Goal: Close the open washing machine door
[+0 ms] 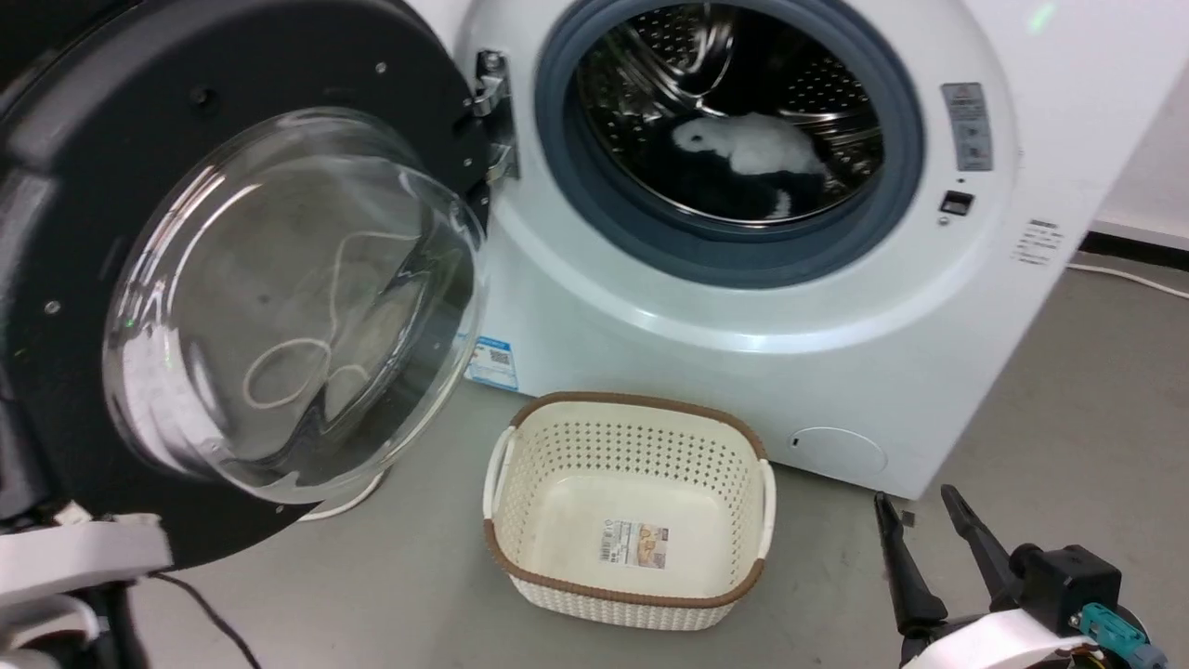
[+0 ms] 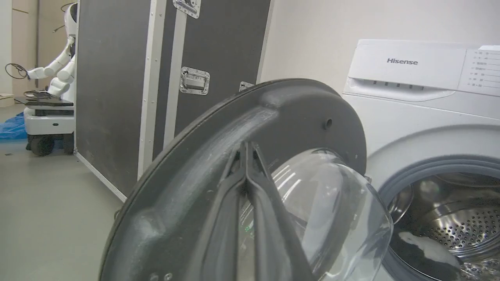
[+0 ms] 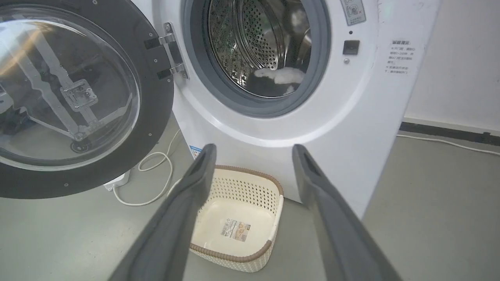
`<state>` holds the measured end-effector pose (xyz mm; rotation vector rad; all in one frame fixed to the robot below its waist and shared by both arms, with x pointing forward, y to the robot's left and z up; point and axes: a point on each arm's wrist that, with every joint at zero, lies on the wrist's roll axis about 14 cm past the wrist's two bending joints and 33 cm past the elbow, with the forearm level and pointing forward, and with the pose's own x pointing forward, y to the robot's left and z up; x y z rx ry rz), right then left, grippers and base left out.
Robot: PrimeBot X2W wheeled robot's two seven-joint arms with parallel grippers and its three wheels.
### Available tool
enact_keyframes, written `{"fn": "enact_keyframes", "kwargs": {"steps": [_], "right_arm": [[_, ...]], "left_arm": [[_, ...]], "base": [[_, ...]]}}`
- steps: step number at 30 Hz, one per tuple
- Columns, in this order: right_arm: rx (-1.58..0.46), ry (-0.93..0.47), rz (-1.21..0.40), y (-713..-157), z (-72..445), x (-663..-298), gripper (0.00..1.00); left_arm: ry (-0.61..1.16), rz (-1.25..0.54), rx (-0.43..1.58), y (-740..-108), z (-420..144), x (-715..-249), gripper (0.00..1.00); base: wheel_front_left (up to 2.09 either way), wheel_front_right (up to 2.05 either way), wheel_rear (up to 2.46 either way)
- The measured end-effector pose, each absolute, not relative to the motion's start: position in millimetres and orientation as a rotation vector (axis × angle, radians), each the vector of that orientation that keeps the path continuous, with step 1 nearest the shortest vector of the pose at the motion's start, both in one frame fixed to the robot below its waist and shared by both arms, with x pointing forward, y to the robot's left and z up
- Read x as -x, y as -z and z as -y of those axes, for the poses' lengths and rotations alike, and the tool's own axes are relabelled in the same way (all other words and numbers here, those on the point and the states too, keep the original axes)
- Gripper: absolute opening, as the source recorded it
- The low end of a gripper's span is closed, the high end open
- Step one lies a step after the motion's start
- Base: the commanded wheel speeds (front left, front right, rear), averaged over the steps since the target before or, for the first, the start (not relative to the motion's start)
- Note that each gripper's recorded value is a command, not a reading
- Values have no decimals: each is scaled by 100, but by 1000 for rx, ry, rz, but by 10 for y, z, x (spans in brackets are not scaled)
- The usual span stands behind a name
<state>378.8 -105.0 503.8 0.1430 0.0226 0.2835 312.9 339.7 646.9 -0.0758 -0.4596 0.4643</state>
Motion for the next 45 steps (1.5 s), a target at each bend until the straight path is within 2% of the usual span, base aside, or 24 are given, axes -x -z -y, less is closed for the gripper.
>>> {"fn": "enact_keyframes", "kwargs": {"steps": [11, 23, 30, 34, 45], "right_arm": [[-169, -329, -69, -4855, 869, -3901, 100], [-181, -347, -119, -4602, 767, -4072, 100], [-195, -361, -150, -4446, 691, -4154, 100], [-206, -369, -164, -4381, 647, -4179, 100], [-268, -402, -145, -4448, 475, -4229, 100]], "left_arm": [[-683, 454, 31, -6430, -4194, -2820, 0], [-752, 172, -15, -5951, -4746, -2967, 0], [-687, -52, -46, -5592, -4780, -3167, 0], [-638, -119, -21, -5506, -4753, -3233, 0], [-421, -300, 160, -5358, -4382, -3154, 0]], "base": [[0, 0, 0], [0, 0, 0], [0, 0, 0], [0, 0, 0], [0, 0, 0]]}}
